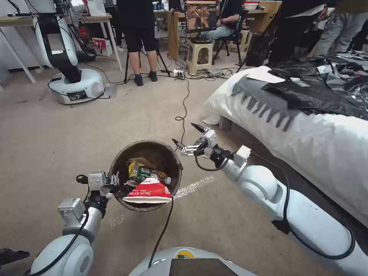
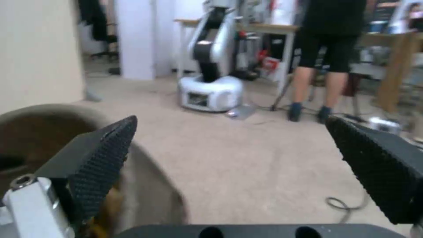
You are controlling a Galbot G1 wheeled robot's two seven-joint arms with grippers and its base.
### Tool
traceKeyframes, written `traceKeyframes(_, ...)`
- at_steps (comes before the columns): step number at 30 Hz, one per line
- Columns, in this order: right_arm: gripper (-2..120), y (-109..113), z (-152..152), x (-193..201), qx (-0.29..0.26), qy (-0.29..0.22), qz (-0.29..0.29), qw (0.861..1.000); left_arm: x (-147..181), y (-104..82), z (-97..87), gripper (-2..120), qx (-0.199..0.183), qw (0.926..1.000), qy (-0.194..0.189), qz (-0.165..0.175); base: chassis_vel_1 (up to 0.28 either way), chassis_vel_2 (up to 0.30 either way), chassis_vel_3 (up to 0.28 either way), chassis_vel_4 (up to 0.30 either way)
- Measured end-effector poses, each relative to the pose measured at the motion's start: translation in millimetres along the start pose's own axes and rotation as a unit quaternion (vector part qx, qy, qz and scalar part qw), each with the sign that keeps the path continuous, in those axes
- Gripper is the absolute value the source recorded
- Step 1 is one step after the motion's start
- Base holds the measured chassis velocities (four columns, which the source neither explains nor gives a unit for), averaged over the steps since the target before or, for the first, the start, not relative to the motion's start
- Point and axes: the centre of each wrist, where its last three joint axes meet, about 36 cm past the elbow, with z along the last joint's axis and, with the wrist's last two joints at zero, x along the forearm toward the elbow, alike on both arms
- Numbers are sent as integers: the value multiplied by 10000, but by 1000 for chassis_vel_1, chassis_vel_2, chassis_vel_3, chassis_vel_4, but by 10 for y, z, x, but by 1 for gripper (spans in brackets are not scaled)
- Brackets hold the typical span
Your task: Pick up the trash bin, then pick up the garbage from the floor and place it into the trash bin.
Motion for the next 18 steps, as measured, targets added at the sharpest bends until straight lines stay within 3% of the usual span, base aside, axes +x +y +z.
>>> traceKeyframes(10,100,-90,221,286,108,-288,1088,9936,12,13,-2,0,11,10000,-4,-64,0,0,0,0)
traceKeyframes(18,100,23,601,723,337,-252,1833,9822,15,15,3,0,66,9999,-14,-134,0,0,0,0)
